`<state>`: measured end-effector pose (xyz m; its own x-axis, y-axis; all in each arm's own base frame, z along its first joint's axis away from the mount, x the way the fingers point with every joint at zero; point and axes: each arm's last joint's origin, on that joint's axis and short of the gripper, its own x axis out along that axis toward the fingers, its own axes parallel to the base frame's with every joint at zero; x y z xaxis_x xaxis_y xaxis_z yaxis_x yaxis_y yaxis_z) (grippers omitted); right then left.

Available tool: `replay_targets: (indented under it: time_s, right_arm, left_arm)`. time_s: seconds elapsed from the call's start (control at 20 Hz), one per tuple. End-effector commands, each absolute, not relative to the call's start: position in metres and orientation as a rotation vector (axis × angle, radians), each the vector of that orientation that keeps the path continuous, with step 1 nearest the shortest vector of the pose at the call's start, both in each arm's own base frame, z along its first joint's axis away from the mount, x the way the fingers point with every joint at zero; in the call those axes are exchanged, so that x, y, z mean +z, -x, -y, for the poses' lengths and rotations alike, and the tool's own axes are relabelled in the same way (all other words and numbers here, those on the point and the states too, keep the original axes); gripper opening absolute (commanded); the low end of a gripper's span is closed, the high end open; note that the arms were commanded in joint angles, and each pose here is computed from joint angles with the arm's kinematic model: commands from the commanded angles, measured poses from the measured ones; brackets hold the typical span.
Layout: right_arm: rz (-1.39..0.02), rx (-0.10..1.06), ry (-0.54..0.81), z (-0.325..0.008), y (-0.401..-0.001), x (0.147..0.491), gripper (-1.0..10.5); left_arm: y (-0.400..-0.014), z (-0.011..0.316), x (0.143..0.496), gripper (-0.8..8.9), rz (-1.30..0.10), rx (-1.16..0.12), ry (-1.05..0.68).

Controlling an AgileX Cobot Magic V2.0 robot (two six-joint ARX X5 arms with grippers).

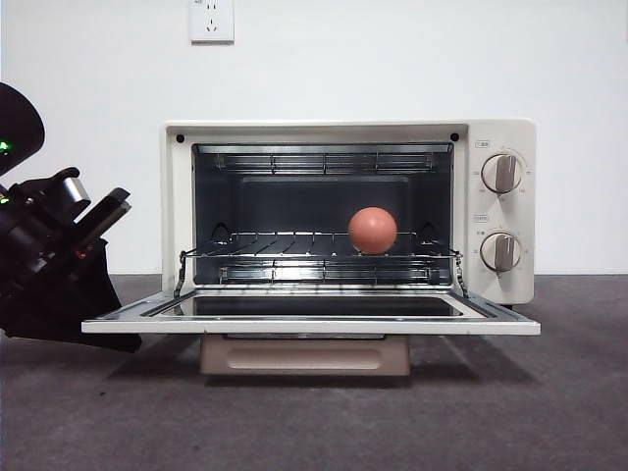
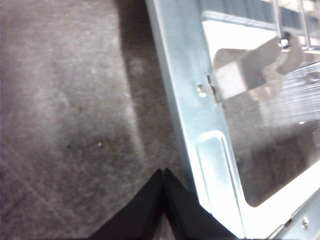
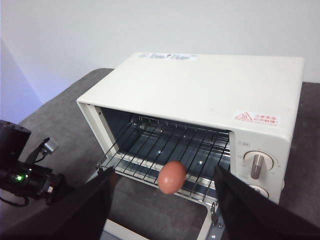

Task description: Eggoven

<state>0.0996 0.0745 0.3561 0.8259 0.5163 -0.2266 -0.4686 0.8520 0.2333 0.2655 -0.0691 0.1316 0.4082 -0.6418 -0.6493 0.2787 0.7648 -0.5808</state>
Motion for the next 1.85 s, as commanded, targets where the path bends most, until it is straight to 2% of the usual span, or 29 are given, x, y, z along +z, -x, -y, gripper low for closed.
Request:
replay_targets:
  time_s: [0.05, 0.35, 0.7, 1.1, 1.4, 1.85]
  right_arm:
    - [-0.282, 0.533, -0.179, -0.075, -0.099, 0.359, 3.2]
    - [-0.285, 0.532, -0.181, -0.075, -0.099, 0.359, 3.2]
    - [-0.289, 0.532, -0.185, -0.075, -0.099, 0.358, 3.2]
    - [-0.327, 0.525, -0.17, -0.075, -0.098, 0.355, 3.2]
    - [-0.362, 0.519, -0.154, -0.074, -0.098, 0.351, 3.2]
    - [-0.452, 0.508, -0.117, -0.072, -0.095, 0.342, 2.9]
  left_arm:
    - [-0.268, 0.073, 0.132, 0.06, -0.988, -0.684, 0.454]
    - [-0.276, 0.073, 0.15, 0.06, -0.882, -0.809, 0.61]
    - [-0.287, 0.062, 0.192, 0.06, -0.633, -0.811, 0.681]
    - [-0.289, 0.061, 0.201, 0.07, -0.607, -0.801, 0.682]
    - [-0.274, 0.061, 0.22, 0.07, -0.59, -0.807, 0.616]
    - [-0.214, 0.055, 0.267, 0.07, -0.51, -0.654, 0.397]
